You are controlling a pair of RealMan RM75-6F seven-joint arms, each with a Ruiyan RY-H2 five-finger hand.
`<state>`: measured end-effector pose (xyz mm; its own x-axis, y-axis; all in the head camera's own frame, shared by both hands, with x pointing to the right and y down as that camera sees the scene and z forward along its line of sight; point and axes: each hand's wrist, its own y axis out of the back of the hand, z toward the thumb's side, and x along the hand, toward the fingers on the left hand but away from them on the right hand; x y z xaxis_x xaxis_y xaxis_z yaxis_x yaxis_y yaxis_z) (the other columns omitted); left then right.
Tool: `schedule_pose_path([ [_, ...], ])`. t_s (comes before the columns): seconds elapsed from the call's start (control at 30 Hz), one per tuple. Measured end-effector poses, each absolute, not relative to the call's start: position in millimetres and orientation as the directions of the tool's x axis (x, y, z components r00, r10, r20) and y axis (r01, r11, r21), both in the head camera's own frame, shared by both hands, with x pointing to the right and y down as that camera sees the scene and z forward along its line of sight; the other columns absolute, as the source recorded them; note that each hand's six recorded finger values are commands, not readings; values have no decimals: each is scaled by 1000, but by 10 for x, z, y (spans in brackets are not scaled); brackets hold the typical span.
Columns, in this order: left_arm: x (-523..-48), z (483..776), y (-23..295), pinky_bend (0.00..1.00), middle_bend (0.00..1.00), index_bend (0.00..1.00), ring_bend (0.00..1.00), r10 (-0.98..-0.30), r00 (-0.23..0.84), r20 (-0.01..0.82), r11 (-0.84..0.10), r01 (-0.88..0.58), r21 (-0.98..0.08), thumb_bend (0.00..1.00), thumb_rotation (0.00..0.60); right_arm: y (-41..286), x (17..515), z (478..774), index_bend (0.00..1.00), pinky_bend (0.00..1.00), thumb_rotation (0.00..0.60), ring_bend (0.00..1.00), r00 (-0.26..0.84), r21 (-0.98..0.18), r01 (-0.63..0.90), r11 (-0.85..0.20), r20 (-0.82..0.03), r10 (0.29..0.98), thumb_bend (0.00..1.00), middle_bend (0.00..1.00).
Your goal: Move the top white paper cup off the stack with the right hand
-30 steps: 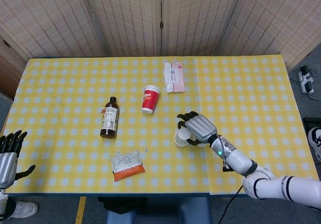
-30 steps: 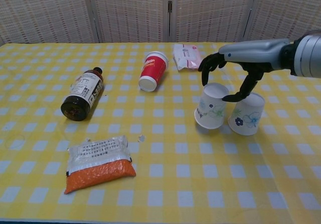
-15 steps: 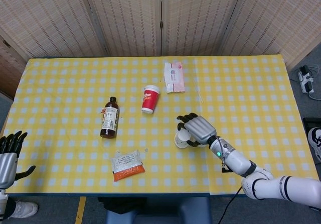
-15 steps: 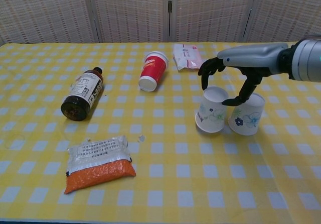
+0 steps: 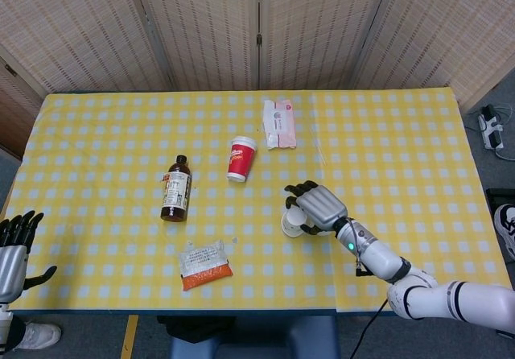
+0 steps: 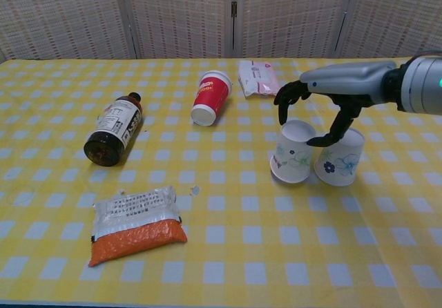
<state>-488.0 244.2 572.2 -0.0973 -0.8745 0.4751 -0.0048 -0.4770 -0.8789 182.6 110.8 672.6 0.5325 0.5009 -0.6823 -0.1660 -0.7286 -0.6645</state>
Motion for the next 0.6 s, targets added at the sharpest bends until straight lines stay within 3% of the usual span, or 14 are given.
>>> schedule_pose_path([
  [0.4, -4862, 5732, 2427, 0, 76, 14, 23, -875, -93, 476, -477, -6, -879, 209, 600, 1115, 1850, 6714, 288, 142, 600, 157, 535, -664, -157, -731, -679, 502, 419, 155],
  [0.6, -4858, 5717, 2380, 0, 76, 12, 23, -879, -89, 468, -469, -5, -883, 210, 600, 1020, 1966, 6509, 274, 142, 600, 159, 533, -710, -104, -696, -631, 564, 419, 155],
])
